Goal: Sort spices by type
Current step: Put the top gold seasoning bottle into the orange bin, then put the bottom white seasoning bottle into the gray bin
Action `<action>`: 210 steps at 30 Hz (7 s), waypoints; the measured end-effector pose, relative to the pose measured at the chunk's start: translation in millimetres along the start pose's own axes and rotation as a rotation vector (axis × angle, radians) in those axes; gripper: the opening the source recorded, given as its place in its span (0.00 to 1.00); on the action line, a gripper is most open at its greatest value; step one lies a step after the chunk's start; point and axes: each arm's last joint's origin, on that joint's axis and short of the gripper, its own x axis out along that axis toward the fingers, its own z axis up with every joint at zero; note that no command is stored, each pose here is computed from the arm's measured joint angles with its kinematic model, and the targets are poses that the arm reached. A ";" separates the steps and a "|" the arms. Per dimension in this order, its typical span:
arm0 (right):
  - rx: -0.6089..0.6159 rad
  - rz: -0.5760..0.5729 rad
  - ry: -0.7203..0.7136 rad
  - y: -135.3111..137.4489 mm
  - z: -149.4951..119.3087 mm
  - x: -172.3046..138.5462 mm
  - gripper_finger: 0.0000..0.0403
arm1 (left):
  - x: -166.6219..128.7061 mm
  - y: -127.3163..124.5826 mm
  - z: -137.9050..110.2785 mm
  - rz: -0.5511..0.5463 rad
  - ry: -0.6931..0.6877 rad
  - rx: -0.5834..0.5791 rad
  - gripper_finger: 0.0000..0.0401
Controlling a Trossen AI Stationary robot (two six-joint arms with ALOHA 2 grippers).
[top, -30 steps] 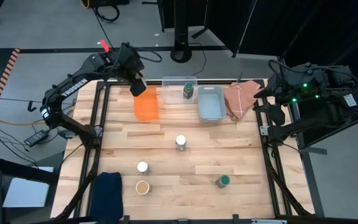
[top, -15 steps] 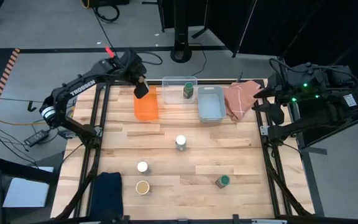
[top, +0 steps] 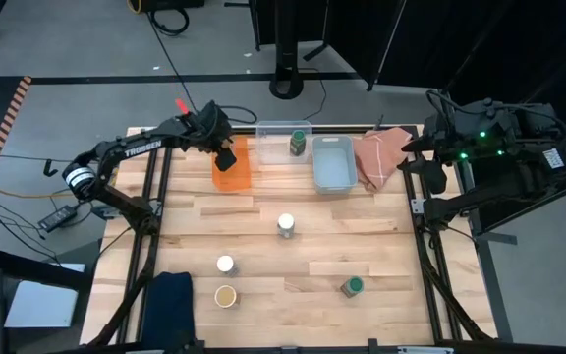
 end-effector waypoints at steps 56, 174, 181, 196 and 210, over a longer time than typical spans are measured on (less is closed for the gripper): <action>0.074 -0.067 -0.028 4.3 13.0 15.4 0.66 | 27.1 46.9 16.5 0.014 0.004 0.065 0.85; -0.008 -0.062 -0.022 4.7 13.4 16.2 0.67 | -170.3 -241.0 -74.6 -0.554 0.022 0.812 0.90; -0.003 -0.062 -0.022 4.7 13.3 16.2 0.66 | -148.6 -246.4 -88.6 -0.556 0.040 0.828 0.90; 0.004 -0.062 -0.022 4.8 13.4 16.2 0.67 | -113.2 -255.6 -110.1 -0.641 0.019 0.831 0.90; 0.006 -0.062 -0.022 4.7 13.4 16.2 0.67 | -82.3 -254.2 -133.0 -0.648 0.020 0.836 0.90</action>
